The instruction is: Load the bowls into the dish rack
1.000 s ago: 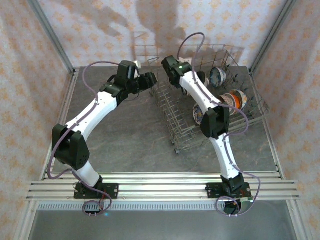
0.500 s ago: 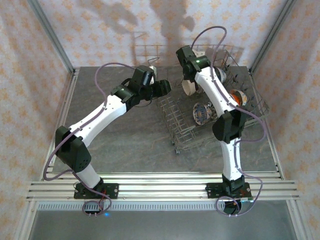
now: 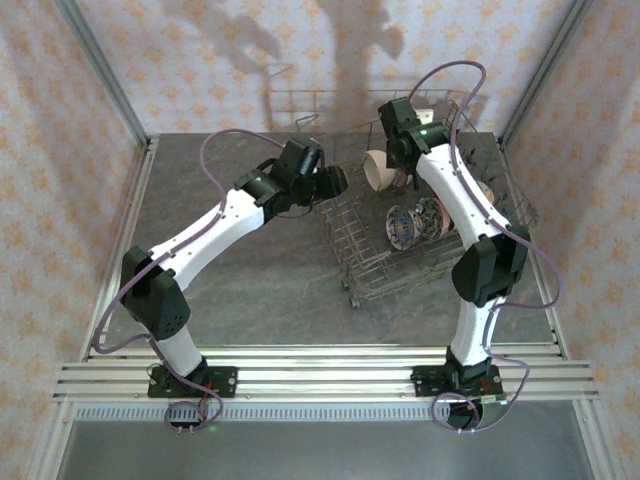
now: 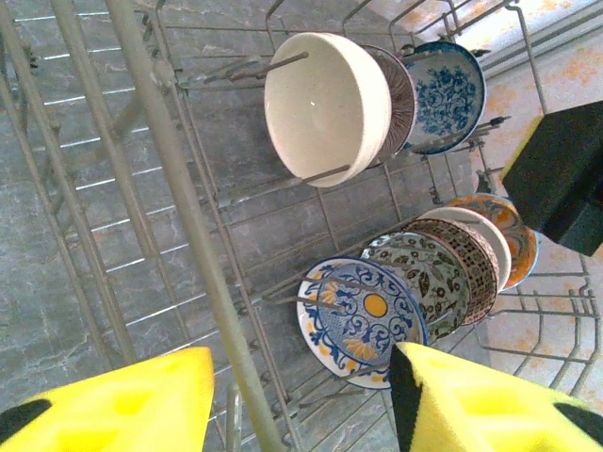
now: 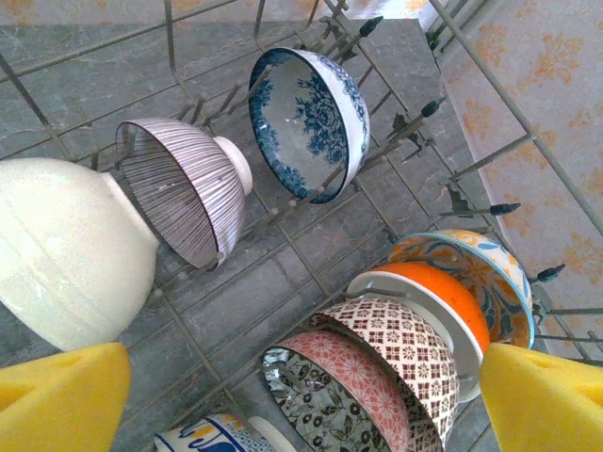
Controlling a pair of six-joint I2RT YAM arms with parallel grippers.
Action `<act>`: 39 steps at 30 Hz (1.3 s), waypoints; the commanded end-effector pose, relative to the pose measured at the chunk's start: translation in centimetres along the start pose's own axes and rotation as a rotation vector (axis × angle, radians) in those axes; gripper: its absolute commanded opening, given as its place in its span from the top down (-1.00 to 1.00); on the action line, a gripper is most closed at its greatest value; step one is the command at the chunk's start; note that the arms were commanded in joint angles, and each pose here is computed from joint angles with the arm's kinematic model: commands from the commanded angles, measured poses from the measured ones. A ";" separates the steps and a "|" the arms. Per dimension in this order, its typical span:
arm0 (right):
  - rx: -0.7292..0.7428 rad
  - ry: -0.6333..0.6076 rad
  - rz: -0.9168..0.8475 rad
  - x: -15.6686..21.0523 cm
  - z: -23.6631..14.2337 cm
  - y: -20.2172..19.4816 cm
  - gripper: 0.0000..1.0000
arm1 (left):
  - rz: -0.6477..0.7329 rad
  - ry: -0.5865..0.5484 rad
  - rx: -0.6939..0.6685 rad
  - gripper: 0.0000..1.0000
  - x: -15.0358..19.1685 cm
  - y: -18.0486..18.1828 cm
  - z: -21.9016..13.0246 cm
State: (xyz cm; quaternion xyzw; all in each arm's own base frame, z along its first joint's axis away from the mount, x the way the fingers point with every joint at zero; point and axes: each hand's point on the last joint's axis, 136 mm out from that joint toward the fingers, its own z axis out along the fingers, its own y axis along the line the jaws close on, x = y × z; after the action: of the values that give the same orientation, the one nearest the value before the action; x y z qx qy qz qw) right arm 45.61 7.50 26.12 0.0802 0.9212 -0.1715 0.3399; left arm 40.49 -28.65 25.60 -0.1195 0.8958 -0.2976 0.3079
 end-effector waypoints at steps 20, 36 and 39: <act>0.043 -0.043 0.096 -2.0 -1.0 -4.7 -0.89 | 0.071 -0.081 -0.147 1.00 -5.6 4.1 -4.1; 0.122 -0.043 0.170 -2.6 -1.2 -8.5 -0.85 | 0.155 0.033 -0.387 1.00 -13.7 15.8 -7.2; 0.138 -0.037 0.187 -2.4 -0.9 -9.2 -0.86 | 0.141 0.035 -0.401 1.00 -15.6 17.5 -6.6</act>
State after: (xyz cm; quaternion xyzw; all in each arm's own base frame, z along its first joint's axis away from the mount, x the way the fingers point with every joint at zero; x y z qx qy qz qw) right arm 45.87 0.96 28.55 0.1569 0.9034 -0.1889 0.3515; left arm 46.17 -9.67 25.07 -0.1102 0.9527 -0.1407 0.2459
